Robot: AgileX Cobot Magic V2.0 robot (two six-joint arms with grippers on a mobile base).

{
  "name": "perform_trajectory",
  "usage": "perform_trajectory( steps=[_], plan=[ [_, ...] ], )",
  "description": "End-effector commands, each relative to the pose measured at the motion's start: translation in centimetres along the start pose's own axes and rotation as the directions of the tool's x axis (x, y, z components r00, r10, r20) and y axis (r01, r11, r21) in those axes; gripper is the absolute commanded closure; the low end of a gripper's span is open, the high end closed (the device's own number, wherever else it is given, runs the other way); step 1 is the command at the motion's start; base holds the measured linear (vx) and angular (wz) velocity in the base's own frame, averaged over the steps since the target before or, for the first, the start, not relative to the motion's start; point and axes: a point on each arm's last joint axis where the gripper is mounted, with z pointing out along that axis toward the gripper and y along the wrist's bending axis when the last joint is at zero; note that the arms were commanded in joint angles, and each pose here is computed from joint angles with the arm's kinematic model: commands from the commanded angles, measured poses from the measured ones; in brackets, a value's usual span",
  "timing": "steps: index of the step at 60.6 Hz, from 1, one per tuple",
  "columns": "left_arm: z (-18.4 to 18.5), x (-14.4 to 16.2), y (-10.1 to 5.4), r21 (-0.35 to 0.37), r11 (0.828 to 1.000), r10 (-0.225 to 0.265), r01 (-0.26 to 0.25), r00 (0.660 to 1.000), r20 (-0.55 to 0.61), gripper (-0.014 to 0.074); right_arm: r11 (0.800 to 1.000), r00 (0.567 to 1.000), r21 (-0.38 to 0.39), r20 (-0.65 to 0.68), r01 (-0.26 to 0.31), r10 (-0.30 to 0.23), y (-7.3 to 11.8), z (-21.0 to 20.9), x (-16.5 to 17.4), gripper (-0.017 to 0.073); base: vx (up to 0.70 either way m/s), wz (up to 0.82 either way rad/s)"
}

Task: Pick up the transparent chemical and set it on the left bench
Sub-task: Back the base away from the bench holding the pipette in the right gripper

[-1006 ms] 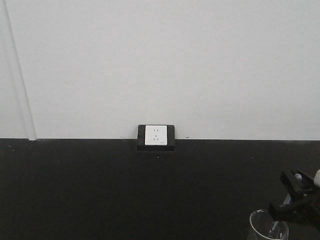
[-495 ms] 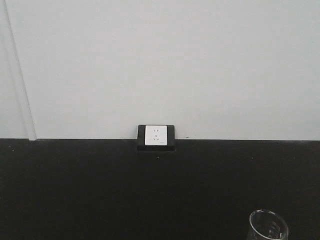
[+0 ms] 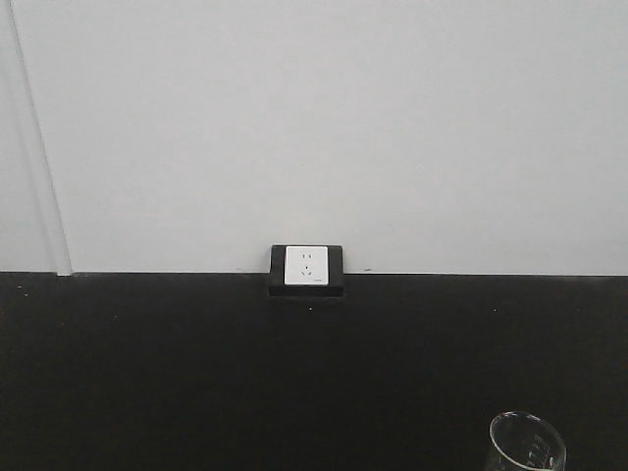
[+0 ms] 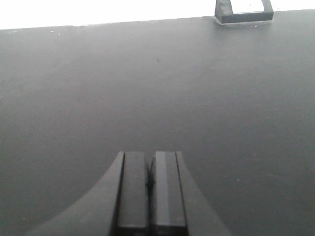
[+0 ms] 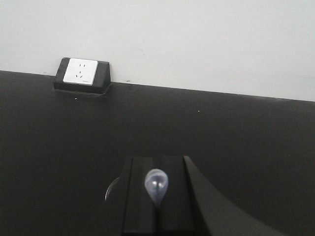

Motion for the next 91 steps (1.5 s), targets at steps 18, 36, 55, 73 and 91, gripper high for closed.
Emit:
perform_trajectory(
  steps=[18, 36, 55, 73, 91],
  plan=[
    [-0.13, -0.28, 0.01, -0.002, 1.000, -0.009, 0.009, 0.997, 0.081, 0.0597, 1.000, 0.994, 0.005, 0.109, 0.011, -0.012, -0.12, -0.27, -1.71, 0.0564, 0.00, 0.00],
    [-0.13, -0.28, 0.01, -0.002, 1.000, -0.009, 0.009, 0.997, 0.081, 0.0597, 1.000, 0.994, 0.005, 0.109, 0.011, -0.012, -0.12, -0.27, -1.71, 0.0564, -0.03, -0.07],
    [-0.13, -0.28, 0.01, -0.002, 1.000, -0.009, 0.009, 0.997, 0.081, 0.0597, 1.000, 0.994, 0.005, 0.106, 0.011, -0.012, -0.12, -0.27, -1.69, 0.0564, -0.10, -0.22],
    [-0.13, -0.28, 0.01, -0.002, 1.000, -0.009, 0.009, 0.997, 0.081, 0.0597, 1.000, 0.994, 0.005, 0.106, 0.011, -0.012, -0.12, -0.27, -1.69, 0.0564, -0.15, -0.19],
    [-0.13, -0.28, 0.01, -0.002, 1.000, -0.009, 0.009, 0.997, 0.081, 0.0597, 1.000, 0.994, 0.005, 0.106, 0.011, -0.012, -0.12, -0.27, -1.69, 0.0564, -0.21, 0.04]
  ],
)
